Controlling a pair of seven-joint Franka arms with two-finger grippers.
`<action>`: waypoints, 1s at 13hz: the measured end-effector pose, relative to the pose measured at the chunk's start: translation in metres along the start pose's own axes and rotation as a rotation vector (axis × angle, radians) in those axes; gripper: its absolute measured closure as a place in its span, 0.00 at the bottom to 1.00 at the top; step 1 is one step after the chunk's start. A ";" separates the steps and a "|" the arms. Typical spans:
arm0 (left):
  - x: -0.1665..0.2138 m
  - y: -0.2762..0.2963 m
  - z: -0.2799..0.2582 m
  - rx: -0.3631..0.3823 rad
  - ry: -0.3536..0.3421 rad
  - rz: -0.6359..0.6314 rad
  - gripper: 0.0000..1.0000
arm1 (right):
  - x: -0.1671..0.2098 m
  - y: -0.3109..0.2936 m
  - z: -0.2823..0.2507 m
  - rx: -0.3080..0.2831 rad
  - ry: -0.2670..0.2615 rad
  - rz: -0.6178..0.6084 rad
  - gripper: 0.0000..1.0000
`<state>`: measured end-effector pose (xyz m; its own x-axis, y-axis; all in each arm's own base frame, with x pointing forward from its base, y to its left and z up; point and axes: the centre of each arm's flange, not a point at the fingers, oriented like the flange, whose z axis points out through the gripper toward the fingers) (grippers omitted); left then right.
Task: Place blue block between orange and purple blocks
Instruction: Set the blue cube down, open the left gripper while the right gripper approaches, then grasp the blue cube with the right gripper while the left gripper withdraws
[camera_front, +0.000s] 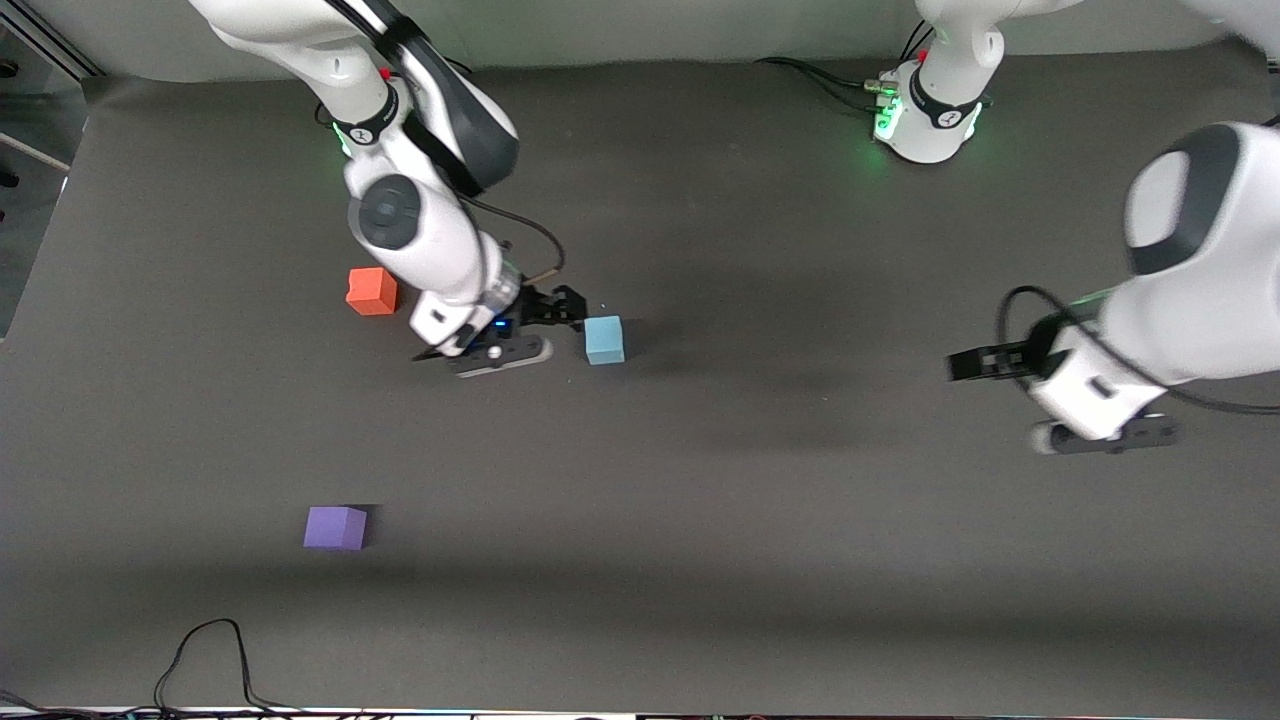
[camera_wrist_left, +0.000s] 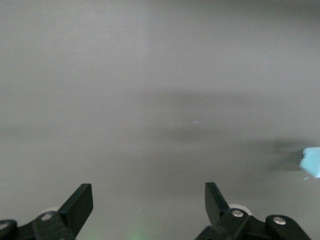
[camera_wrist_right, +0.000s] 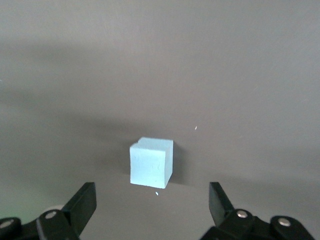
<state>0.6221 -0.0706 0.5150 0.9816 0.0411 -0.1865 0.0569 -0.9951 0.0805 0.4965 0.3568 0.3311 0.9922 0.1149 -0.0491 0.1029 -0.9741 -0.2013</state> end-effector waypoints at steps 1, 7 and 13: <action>-0.007 -0.025 -0.006 0.003 0.004 0.018 0.00 | -0.006 -0.002 0.021 -0.031 -0.014 0.000 0.00; -0.035 -0.057 -0.039 0.030 0.055 0.038 0.00 | -0.019 -0.022 0.093 -0.071 -0.032 0.022 0.00; -0.041 -0.046 -0.043 0.085 0.070 0.051 0.00 | -0.024 -0.027 0.128 -0.090 -0.048 0.032 0.00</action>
<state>0.5868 -0.0226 0.5607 0.9934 -0.0065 -0.1149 -0.0060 -1.0000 0.0042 0.4612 0.4052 0.2126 0.9907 0.0907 -0.1016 0.0793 -0.9907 -0.1107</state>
